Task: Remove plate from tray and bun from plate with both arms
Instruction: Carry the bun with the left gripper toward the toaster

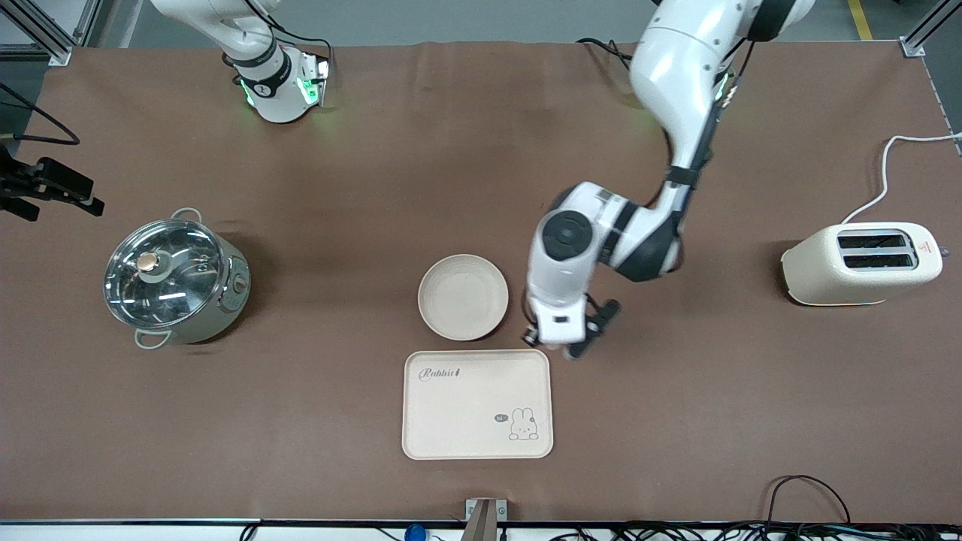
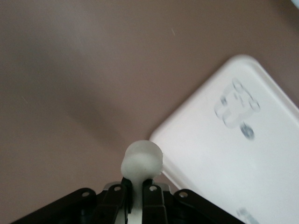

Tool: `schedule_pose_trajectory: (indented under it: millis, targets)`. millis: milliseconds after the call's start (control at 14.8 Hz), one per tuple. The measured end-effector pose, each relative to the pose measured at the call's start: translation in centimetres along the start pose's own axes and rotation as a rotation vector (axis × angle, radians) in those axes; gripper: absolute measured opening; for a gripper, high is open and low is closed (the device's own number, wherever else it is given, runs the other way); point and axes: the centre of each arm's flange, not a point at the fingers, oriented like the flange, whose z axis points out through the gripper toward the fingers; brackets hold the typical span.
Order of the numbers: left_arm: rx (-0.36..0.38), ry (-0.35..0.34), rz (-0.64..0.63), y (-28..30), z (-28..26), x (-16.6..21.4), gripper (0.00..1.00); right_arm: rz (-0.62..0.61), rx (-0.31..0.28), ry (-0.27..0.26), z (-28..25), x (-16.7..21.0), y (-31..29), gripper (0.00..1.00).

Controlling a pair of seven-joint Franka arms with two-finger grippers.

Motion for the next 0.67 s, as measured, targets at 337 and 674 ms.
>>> schedule_pose_trajectory:
  millis: [337, 674]
  targets:
    - [0.124, -0.037, -0.023, -7.0, 4.3, 12.6, 0.11, -0.001, -0.005, -0.014, 0.8, 0.5, 0.0, 1.00]
    - [0.233, -0.110, 0.014, -14.4, 10.8, 18.9, 0.08, -0.008, -0.003, -0.034, 0.9, 0.4, -0.6, 1.00]
